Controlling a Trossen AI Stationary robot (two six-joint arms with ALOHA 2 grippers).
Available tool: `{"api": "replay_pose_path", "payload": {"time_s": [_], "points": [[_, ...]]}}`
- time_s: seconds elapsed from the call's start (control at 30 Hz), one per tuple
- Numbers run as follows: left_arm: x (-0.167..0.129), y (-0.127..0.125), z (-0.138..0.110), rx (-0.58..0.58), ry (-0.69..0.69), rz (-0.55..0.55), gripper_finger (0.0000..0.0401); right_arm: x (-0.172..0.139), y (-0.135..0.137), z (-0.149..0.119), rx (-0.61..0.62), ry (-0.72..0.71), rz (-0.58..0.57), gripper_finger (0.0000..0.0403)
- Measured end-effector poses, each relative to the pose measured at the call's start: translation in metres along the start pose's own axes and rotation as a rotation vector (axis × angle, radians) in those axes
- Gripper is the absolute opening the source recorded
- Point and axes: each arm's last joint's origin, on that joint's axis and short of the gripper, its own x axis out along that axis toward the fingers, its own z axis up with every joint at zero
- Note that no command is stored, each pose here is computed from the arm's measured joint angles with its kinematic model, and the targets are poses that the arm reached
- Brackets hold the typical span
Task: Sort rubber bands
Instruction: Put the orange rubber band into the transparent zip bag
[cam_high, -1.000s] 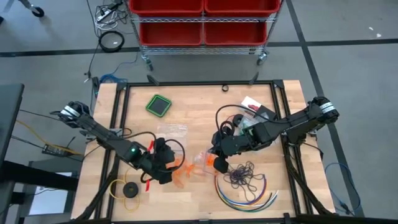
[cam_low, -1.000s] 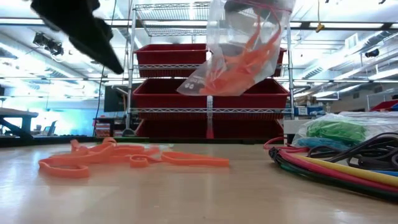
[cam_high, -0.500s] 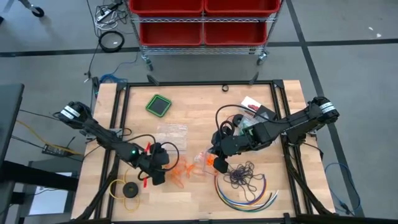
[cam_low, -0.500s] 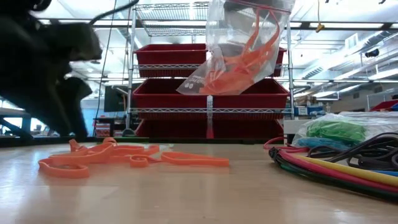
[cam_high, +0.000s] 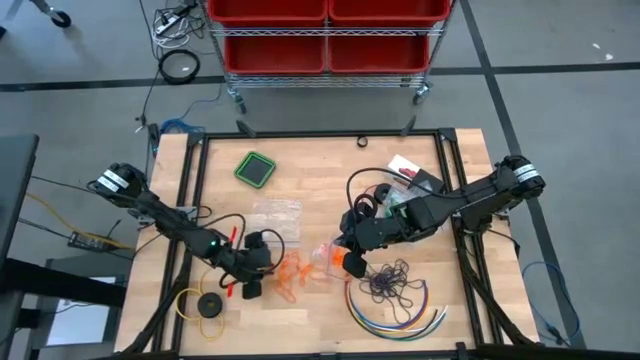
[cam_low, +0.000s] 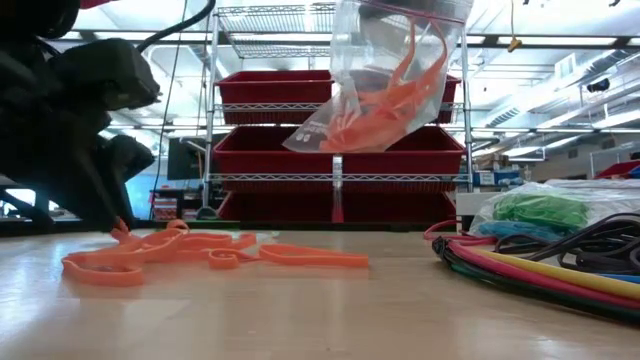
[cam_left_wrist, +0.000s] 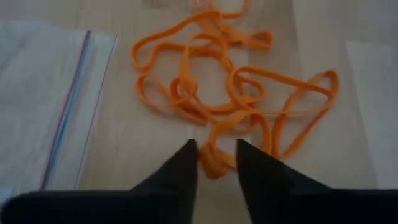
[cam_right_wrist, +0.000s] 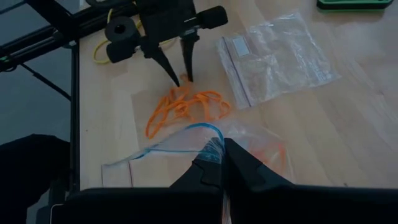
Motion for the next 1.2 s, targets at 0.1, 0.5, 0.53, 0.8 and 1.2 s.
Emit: {"api": "replay_pose_path", "payload": {"time_s": [0.1, 0.5, 0.53, 0.8, 1.2], "points": [[0.0, 0.001, 0.0, 0.017, 0.0, 0.002, 0.005, 0.0, 0.0, 0.0, 0.0, 0.0, -0.001, 0.0], [-0.009, -0.014, 0.026, 0.093, 0.015, -0.015, 0.0004, 0.0, 0.0, 0.0, 0.0, -0.001, -0.002, 0.0], [-0.011, -0.017, 0.032, 0.113, 0.02, -0.01, 0.0003, 0.0, 0.0, 0.0, 0.0, -0.001, -0.001, 0.0], [-0.052, -0.047, 0.094, 0.265, -0.035, 0.061, 0.0002, 0.0, 0.001, 0.002, 0.013, -0.017, 0.01, 0.0], [-0.093, -0.077, 0.159, 0.436, -0.362, 0.094, 0.0001, 0.002, -0.002, 0.006, 0.111, 0.008, 0.064, 0.0]]}}
